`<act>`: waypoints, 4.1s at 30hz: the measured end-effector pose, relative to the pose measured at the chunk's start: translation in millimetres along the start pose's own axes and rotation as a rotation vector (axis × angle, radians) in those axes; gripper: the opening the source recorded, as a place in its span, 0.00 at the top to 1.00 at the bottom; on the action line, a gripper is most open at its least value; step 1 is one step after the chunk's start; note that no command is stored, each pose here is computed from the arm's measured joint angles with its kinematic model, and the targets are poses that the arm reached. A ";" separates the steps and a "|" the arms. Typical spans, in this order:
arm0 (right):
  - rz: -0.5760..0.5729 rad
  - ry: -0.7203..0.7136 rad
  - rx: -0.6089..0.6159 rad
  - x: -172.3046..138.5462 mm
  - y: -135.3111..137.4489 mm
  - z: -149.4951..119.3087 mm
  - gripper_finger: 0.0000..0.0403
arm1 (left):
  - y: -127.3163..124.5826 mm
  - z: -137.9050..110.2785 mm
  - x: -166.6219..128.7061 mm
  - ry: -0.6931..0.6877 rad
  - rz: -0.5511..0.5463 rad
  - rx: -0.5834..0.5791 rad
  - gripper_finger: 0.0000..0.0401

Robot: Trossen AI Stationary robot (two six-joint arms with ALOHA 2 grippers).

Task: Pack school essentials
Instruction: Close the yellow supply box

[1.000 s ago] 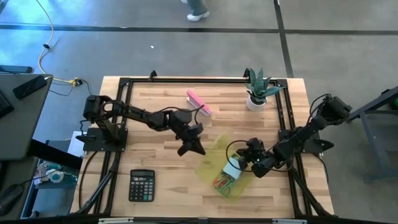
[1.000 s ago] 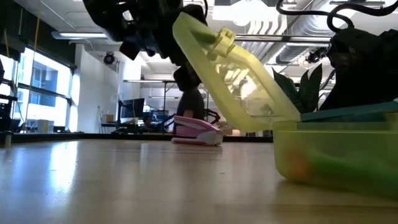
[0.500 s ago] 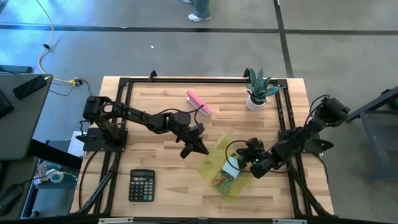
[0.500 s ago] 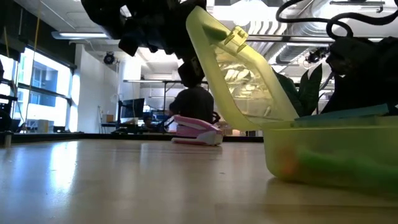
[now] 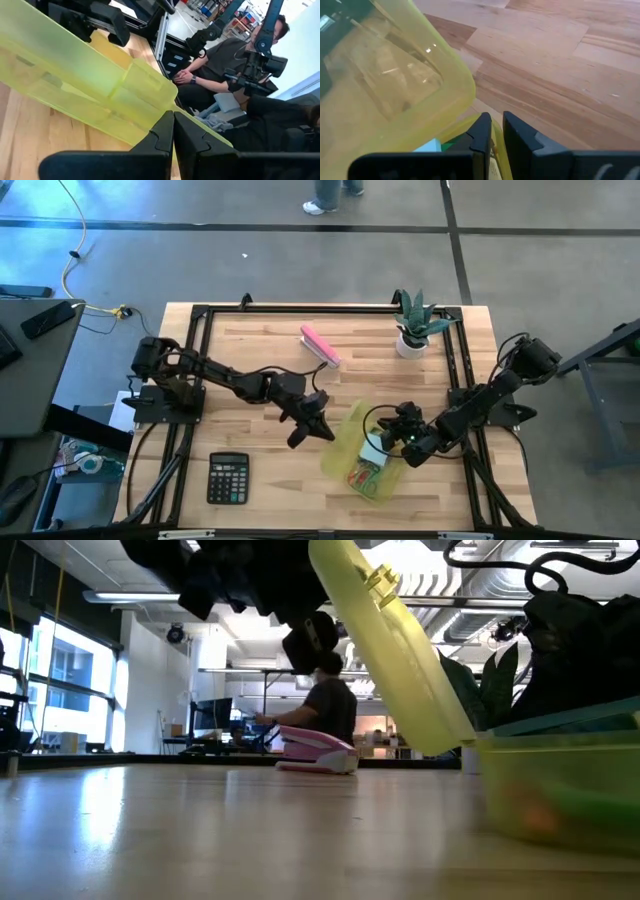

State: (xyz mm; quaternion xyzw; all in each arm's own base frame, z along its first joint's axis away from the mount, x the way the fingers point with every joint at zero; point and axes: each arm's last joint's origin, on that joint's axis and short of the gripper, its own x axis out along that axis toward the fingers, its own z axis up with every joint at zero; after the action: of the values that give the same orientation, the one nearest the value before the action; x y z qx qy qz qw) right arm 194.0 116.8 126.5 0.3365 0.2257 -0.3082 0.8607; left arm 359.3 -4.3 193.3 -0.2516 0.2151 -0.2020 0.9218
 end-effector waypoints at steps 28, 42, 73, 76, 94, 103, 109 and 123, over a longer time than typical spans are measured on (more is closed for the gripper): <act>0.003 -0.051 -0.021 -0.1 0.9 1.7 0.92 | -4.9 4.1 2.9 -0.088 0.045 0.006 0.82; 0.032 -0.055 -0.168 -0.6 5.2 2.4 0.91 | 12.4 -12.0 -20.9 0.142 0.366 -0.050 0.82; 0.303 0.227 -0.144 -46.5 23.8 15.9 0.91 | 4.0 -85.4 1.7 0.525 0.716 -0.037 0.82; 0.334 0.257 -0.157 -58.9 31.4 11.5 0.91 | 6.8 -82.4 2.4 0.501 0.719 -0.015 0.82; 0.129 0.600 -0.273 -107.1 51.2 -53.5 0.91 | 19.7 -76.2 3.5 0.458 0.673 -0.038 0.82; 0.010 0.600 -0.318 -87.7 45.0 -68.5 0.91 | 25.9 -78.4 9.8 0.440 0.642 -0.048 0.82; -0.031 0.551 -0.299 -76.2 45.7 -60.7 0.91 | 25.8 -77.0 12.4 0.415 0.613 -0.043 0.82; -0.042 0.565 -0.287 -73.1 46.5 -58.6 0.91 | 22.6 -71.8 18.3 0.360 0.507 -0.029 0.82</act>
State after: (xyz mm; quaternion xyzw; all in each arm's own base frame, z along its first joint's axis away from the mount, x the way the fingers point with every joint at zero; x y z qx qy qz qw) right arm 163.3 213.7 151.1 0.2791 0.5040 -0.1854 0.7961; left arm 344.6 -22.2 119.4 -0.1635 0.4336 -0.0038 0.8862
